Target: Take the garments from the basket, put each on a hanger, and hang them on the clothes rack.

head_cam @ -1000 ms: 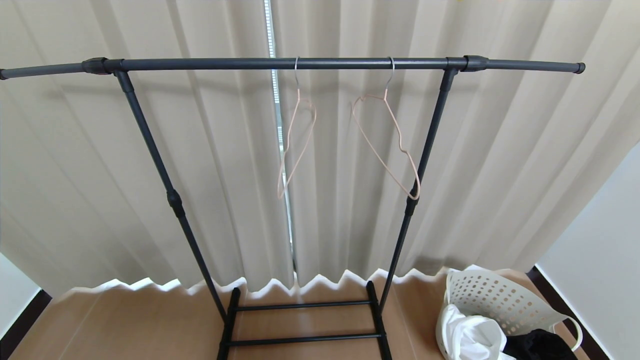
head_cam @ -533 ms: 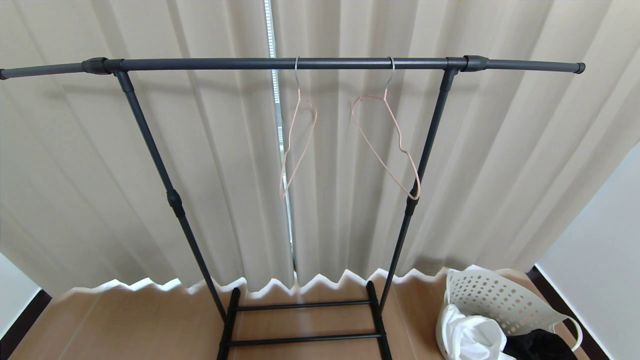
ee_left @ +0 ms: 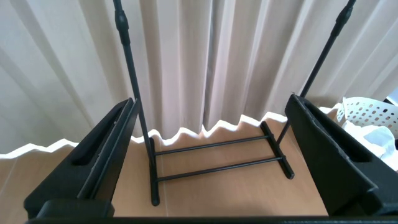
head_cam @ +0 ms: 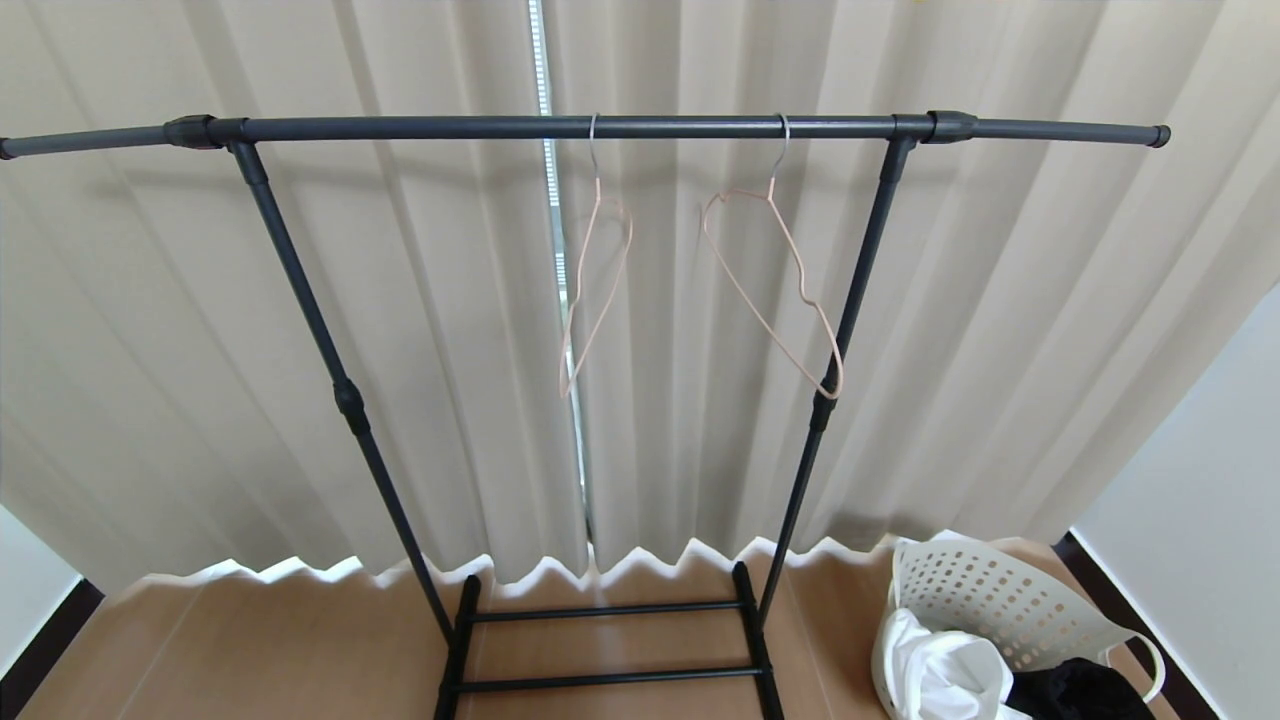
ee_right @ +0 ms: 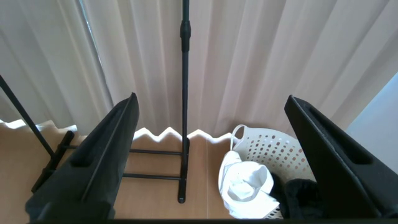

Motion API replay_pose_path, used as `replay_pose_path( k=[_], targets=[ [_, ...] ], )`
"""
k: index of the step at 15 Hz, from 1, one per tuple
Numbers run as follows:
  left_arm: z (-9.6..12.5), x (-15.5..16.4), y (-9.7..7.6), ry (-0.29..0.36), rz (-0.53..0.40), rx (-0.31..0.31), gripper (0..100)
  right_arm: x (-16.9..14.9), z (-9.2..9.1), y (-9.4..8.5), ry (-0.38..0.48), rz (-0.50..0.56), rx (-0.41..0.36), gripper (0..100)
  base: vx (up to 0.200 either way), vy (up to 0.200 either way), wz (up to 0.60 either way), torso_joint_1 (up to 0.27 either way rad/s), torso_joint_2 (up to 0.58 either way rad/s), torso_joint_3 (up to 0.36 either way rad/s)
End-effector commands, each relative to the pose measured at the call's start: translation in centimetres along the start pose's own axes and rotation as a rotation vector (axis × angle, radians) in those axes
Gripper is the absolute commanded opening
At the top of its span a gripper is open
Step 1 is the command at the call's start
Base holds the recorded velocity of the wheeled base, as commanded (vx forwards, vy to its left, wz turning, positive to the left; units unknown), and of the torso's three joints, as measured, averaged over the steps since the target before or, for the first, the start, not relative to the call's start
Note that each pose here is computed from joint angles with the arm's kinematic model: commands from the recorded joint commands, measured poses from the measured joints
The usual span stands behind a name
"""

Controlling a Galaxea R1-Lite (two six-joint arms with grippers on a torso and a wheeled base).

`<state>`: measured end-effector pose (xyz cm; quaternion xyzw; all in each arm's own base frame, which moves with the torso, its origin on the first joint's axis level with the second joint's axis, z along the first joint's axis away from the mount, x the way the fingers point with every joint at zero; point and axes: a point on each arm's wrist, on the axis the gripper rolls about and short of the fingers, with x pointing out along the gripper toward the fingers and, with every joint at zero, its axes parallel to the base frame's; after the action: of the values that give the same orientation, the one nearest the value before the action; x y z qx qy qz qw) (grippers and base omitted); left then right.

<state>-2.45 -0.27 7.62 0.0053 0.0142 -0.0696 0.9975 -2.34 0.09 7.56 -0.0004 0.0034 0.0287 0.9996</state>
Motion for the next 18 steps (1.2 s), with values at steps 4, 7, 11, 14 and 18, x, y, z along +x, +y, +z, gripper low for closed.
replay_pose_path(
  k=[4,7,11,14,18],
  targets=[
    [0.00,0.00,0.00,0.000,0.000,0.000,100,0.01,0.01,0.00,0.001,0.001,0.001,100,0.000,0.000,0.00,0.000,0.00,0.000],
    [0.00,0.00,0.00,0.000,0.000,0.000,100,0.01,0.01,0.00,0.001,0.001,-0.001,100,0.000,0.000,0.00,0.000,0.00,0.000],
    [0.00,0.00,0.00,0.000,0.000,0.000,100,0.01,0.01,0.00,0.001,0.001,-0.001,100,0.000,0.000,0.00,0.000,0.00,0.000],
    [0.00,0.00,0.00,0.000,0.000,0.000,100,0.01,0.01,0.00,0.001,0.001,0.001,100,0.000,0.000,0.00,0.000,0.00,0.000],
    [0.00,0.00,0.00,0.000,0.000,-0.002,100,0.01,0.01,0.00,0.001,0.002,-0.001,100,0.000,0.000,0.00,-0.056,0.12,0.073]
  ],
)
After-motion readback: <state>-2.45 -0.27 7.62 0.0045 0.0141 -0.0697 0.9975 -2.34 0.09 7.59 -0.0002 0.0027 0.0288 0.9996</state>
